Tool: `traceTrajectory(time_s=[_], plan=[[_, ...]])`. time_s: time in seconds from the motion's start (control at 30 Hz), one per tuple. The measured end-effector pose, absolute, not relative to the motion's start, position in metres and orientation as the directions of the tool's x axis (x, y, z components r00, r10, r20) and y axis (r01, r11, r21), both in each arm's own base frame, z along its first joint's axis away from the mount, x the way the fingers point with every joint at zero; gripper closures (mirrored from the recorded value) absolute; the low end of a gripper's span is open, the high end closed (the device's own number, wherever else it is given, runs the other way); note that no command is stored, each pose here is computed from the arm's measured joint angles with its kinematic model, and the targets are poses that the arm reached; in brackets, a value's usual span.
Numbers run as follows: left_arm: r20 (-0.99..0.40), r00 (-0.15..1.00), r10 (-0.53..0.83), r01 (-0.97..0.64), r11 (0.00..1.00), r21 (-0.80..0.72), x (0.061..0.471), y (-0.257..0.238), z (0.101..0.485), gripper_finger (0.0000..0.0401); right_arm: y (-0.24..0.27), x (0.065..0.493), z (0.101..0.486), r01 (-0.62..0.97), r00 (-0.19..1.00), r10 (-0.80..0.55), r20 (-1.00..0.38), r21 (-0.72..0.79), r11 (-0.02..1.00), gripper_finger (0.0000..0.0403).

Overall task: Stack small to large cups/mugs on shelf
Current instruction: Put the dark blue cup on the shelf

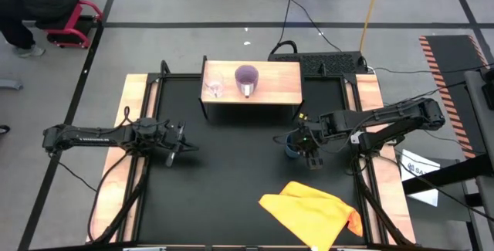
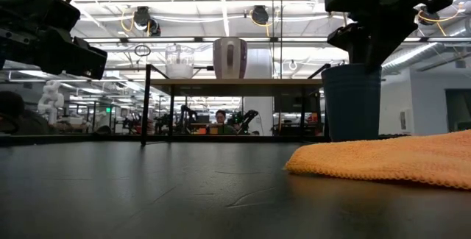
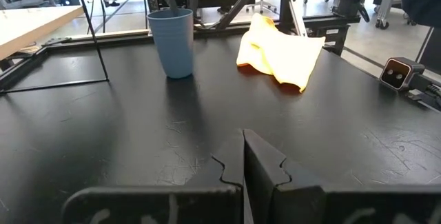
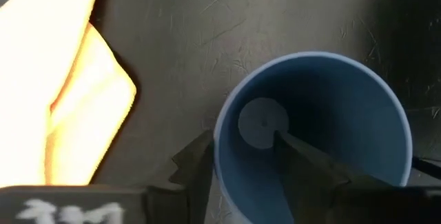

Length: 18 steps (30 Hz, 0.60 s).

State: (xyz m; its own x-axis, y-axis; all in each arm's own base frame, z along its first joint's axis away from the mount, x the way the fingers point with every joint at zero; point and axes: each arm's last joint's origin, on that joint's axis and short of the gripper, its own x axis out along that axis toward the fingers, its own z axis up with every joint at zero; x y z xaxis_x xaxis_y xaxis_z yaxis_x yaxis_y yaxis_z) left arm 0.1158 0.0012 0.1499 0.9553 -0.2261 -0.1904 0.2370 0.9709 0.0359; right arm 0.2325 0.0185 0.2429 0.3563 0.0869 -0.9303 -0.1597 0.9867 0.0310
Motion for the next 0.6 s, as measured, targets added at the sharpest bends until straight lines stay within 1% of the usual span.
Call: traceTrajectory(time_s=[0.2,0.4,0.6], plan=[[-0.19,0.955,-0.226,0.237,0.971,0.035,0.1158,0.0012,0.1499,0.0398,0.0185,0.2329,0.243,-0.19,0.361,0.084,-0.929,0.015,0.982,0.0323],[-0.19,0.955,-0.226,0.236,0.971,0.034,0.1158,0.0013,0.15,0.0398,0.0184,0.2331,0.2431,-0.203,0.363,0.081,-0.928,0.006,0.979,0.0392],[-0.19,0.955,-0.226,0.236,0.971,0.033,0.1158,0.0013,0.1501,0.0398,0.0183,0.233,0.2432,-0.21,0.364,0.08,-0.928,0.002,0.978,0.0395]])
